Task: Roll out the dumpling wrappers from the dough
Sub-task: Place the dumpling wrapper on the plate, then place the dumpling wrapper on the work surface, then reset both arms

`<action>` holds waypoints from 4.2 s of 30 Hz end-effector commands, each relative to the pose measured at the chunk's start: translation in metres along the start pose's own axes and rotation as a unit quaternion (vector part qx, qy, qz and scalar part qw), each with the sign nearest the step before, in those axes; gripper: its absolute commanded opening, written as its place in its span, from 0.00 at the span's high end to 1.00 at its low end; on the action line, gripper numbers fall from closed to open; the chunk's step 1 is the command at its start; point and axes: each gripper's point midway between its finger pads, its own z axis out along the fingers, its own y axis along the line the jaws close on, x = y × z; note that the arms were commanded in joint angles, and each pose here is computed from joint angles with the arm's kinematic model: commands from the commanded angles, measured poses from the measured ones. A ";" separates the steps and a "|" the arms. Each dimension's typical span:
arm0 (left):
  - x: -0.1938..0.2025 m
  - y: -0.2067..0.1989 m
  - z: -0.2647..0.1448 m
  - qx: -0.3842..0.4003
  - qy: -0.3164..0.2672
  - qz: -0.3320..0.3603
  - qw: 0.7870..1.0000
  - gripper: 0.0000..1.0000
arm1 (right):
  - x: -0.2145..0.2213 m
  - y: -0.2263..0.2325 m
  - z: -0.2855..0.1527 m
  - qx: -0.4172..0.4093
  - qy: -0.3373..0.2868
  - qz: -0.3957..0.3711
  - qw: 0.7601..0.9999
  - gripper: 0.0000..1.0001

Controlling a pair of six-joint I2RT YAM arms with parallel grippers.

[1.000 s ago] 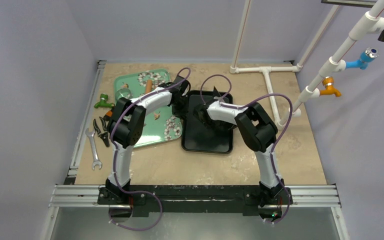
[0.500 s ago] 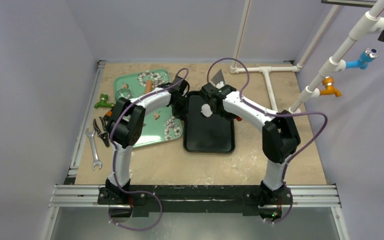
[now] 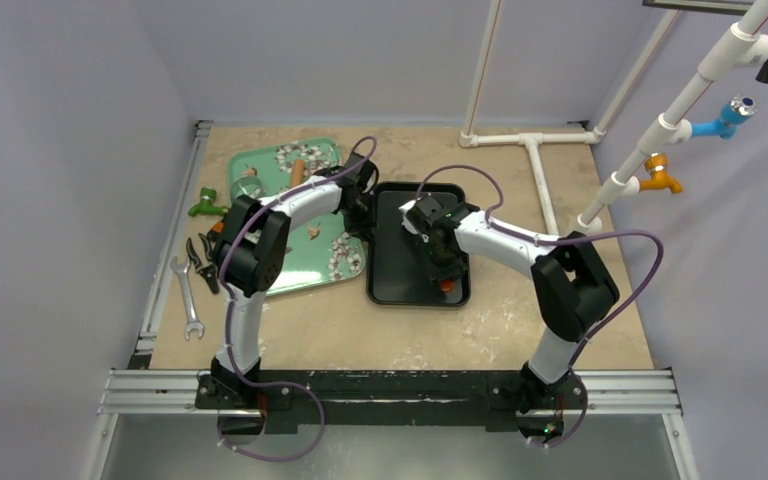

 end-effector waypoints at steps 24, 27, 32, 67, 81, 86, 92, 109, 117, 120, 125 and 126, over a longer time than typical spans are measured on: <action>0.011 0.004 -0.005 -0.003 0.021 -0.004 1.000 1.00 | -0.008 0.019 0.018 0.043 0.073 0.011 0.996 1.00; 0.011 0.004 -0.006 -0.003 0.021 -0.005 1.000 1.00 | -0.011 0.025 0.016 0.030 0.073 0.016 0.997 1.00; 0.010 0.003 -0.007 0.000 0.021 -0.001 1.000 1.00 | -0.033 0.033 -0.004 0.009 0.033 0.008 0.999 1.00; -0.063 0.038 -0.211 0.002 -0.131 0.098 0.987 0.39 | -0.128 0.093 -0.138 -0.161 -0.190 0.021 0.968 1.00; -0.063 0.160 -0.290 -0.158 -0.219 0.049 0.962 0.33 | -0.122 0.270 -0.079 -0.404 -0.061 -0.049 0.911 1.00; -0.052 0.159 -0.274 -0.142 -0.195 0.037 0.970 0.34 | -0.120 0.267 -0.029 -0.368 -0.028 -0.025 0.929 0.80; -0.052 0.162 -0.276 -0.151 -0.193 0.053 0.968 0.34 | -0.128 0.252 -0.018 -0.344 -0.042 -0.004 0.938 0.51; -0.042 0.179 -0.315 -0.214 -0.283 0.188 0.916 0.31 | -0.198 0.068 -0.173 -0.214 -0.366 0.042 0.905 0.01; 0.012 0.192 -0.314 -0.230 -0.328 0.238 0.885 0.29 | -0.159 -0.084 -0.142 -0.071 -0.447 0.157 0.878 0.01; 0.020 0.175 -0.320 -0.195 -0.416 0.272 0.845 0.26 | -0.142 -0.118 -0.149 -0.022 -0.497 0.186 0.847 0.01; 0.044 0.158 -0.281 -0.105 -0.444 0.273 0.847 0.00 | -0.110 -0.176 -0.144 0.092 -0.539 0.242 0.801 0.01; 0.047 0.158 -0.272 -0.096 -0.436 0.273 0.852 0.00 | -0.103 -0.184 -0.141 0.114 -0.547 0.246 0.792 0.01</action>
